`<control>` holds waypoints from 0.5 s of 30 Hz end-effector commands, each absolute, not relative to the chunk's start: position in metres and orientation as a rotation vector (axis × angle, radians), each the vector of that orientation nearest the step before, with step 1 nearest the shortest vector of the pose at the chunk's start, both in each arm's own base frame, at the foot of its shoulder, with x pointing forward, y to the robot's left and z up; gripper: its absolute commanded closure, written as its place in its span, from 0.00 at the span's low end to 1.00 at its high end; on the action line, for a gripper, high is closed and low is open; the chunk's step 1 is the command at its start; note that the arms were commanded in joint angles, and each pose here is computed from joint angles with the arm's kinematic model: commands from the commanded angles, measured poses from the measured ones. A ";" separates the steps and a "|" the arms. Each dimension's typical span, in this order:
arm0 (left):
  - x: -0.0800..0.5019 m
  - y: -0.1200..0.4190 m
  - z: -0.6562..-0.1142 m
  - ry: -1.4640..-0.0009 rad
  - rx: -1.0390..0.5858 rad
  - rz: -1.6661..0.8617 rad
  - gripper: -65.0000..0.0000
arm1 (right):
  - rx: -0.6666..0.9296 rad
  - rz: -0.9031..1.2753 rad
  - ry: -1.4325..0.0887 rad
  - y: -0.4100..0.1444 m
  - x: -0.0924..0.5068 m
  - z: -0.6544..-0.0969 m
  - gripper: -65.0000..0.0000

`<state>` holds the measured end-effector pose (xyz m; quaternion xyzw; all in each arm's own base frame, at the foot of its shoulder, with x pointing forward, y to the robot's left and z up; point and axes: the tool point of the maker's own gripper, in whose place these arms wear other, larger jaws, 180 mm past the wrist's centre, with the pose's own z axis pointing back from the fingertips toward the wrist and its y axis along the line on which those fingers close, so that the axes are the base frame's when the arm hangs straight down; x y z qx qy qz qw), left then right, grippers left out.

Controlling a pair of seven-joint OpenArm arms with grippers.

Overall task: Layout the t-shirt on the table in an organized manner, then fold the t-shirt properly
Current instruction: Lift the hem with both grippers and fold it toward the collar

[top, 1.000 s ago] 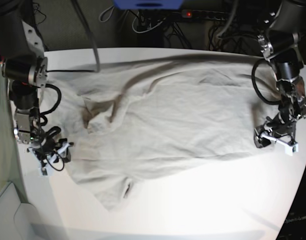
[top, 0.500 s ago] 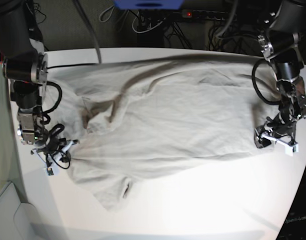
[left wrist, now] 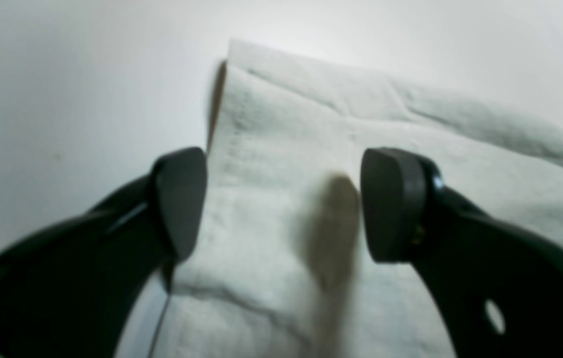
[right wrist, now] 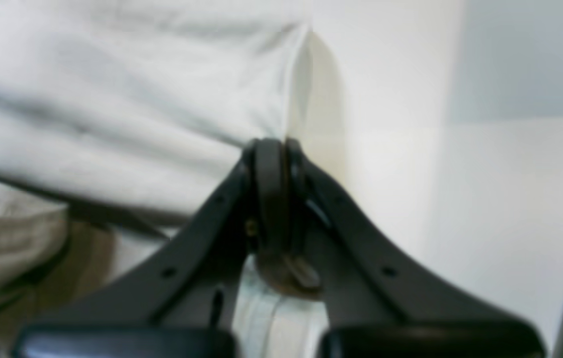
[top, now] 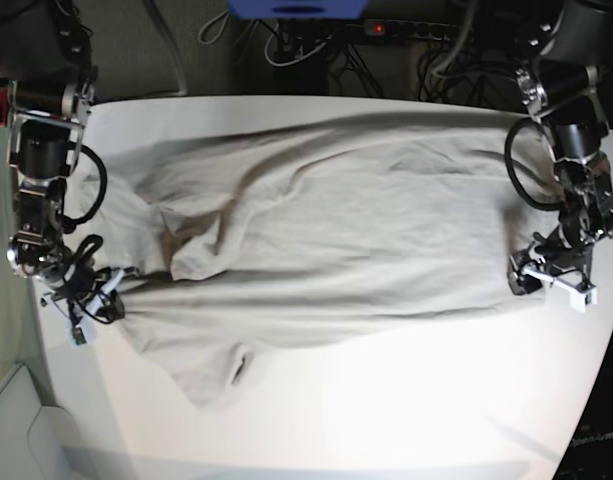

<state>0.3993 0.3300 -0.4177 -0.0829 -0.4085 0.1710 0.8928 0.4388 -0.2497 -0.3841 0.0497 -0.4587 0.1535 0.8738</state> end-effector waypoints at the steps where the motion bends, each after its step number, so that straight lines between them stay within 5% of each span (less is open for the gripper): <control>1: 0.407 0.336 -0.404 -0.878 -0.168 0.343 0.28 | 0.102 0.335 -1.037 -0.252 0.450 -0.357 1.00; 15: 0.405 0.335 -0.407 -0.872 -0.169 0.344 0.28 | 0.023 0.461 -1.127 -0.232 0.407 -0.331 1.00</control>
